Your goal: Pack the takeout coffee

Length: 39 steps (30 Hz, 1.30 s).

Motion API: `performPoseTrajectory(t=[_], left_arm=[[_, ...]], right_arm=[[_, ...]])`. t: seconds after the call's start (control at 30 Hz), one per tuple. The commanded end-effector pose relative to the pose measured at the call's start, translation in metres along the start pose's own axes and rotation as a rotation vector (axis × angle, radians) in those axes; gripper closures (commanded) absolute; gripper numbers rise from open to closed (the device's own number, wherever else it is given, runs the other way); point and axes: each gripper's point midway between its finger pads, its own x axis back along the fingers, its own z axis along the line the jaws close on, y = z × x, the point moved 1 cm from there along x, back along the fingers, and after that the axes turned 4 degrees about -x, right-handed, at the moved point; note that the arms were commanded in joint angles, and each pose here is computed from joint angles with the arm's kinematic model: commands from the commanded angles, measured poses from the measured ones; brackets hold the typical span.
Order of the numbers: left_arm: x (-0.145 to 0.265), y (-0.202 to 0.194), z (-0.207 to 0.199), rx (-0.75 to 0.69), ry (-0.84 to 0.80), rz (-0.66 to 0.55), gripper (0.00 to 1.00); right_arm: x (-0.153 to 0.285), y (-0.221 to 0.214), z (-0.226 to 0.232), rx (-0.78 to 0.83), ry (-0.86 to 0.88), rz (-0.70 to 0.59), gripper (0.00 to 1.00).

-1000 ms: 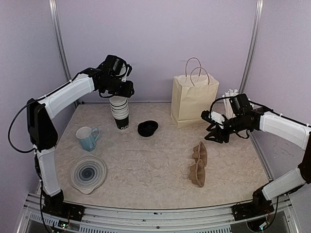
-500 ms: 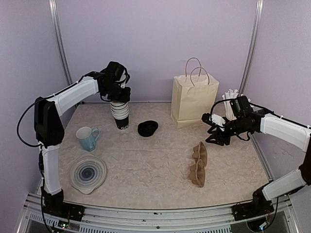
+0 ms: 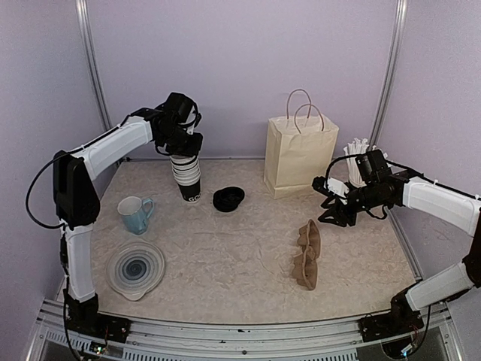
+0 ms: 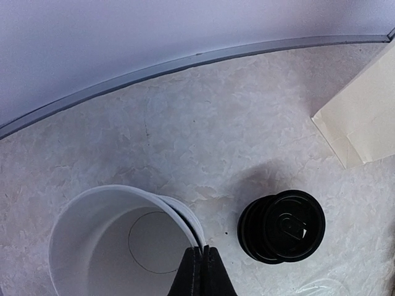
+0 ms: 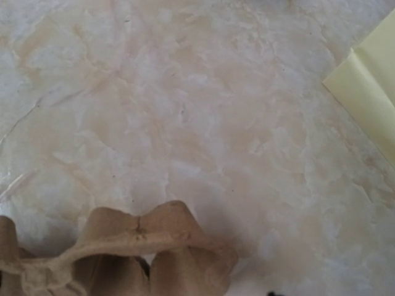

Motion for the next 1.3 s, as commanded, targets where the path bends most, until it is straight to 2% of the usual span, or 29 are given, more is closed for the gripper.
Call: performPoseTrajectory(t=[0.0,0.2,0.3,0.47,0.6,0.87,1.07,1.27], left_arm=[[0.041,0.029,0.001,-0.016,0.030,-0.083,1.00],[0.076,0.044,0.002,-0.045,0.099,-0.140,1.00],[0.103,0.053,-0.012,-0.080,0.094,-0.182,1.00],[0.153,0.045,-0.092,-0.256,-0.050,-0.251,1.00],[0.184,0.009,-0.164,-0.411,-0.204,-0.257,1.00],[0.183,-0.086,-0.256,-0.576,-0.419,-0.132,1.00],[0.158,-0.139,-0.286,-0.590,-0.487,-0.053,1.00],[0.129,-0.169,-0.301,-0.603,-0.477,-0.014,1.00]], right_arm=[[0.001,0.004,0.006,-0.002,0.014,-0.013,0.52],[0.000,0.006,0.006,-0.002,0.019,-0.020,0.53],[0.001,0.007,0.006,-0.005,0.025,-0.022,0.54],[0.006,0.016,0.008,-0.012,0.040,-0.047,0.55],[0.005,0.019,0.005,-0.037,0.039,-0.065,0.58],[0.007,0.017,-0.014,-0.115,0.025,-0.123,0.59],[0.007,0.012,-0.018,-0.128,0.003,-0.136,0.59],[0.005,0.005,-0.016,-0.123,-0.006,-0.128,0.59]])
